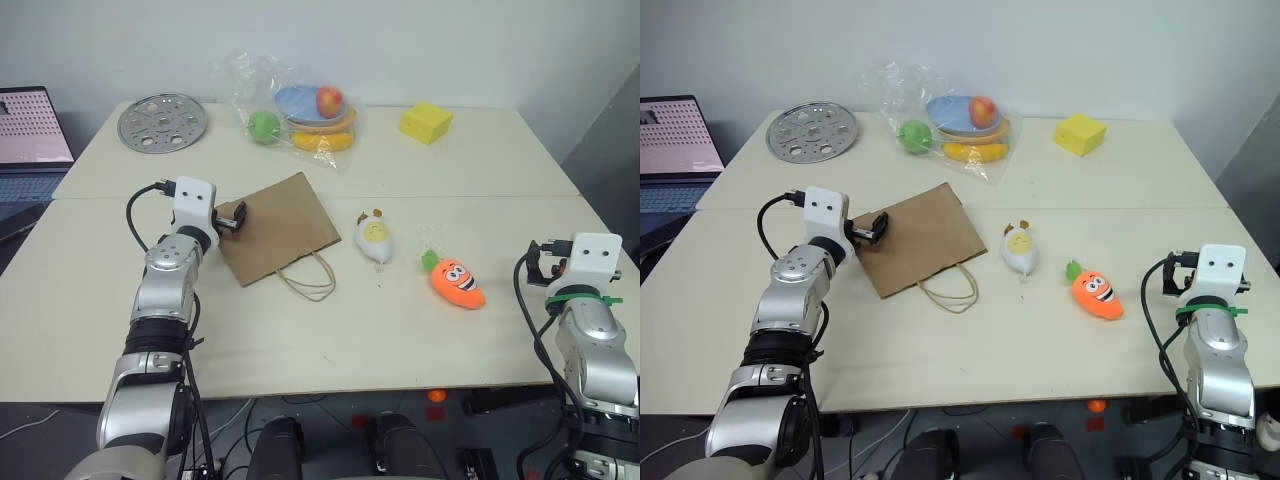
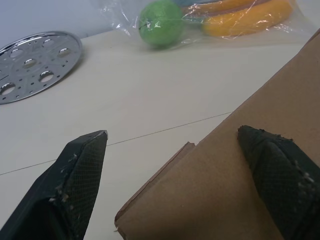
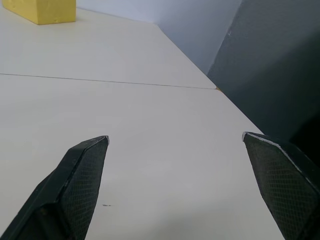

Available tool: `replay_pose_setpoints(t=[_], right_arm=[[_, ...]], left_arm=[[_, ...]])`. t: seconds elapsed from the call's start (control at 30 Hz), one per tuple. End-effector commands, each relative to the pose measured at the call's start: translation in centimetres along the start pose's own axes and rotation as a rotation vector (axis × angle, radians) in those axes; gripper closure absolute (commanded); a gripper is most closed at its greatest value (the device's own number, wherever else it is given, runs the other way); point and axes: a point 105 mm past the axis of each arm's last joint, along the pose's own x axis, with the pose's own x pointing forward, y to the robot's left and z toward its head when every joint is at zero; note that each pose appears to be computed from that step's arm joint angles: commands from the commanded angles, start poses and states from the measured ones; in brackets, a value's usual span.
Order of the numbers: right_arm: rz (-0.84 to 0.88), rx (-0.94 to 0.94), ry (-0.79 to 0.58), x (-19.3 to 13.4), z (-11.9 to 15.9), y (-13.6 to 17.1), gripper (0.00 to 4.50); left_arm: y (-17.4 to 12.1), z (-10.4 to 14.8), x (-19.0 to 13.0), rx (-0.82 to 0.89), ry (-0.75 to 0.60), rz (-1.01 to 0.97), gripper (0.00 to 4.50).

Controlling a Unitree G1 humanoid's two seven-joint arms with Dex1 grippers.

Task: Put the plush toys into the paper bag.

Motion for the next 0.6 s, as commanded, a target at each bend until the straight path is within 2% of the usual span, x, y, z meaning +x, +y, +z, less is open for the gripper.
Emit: replay_pose_setpoints(t=[0.03, 0.6], right_arm=[[-0.020, -0.011, -0.046, 0.07, 1.31, -0.53, 0.00], [-0.003, -0.016, -0.057, 0.37, 1.61, -0.28, 0.00]], left_arm=[[-0.02, 2.28, 0.04, 0.012, -0.077, -0.027, 0.04], [0.59, 2.58, -0.21, -0.004, -0.094, -0.010, 0.04]])
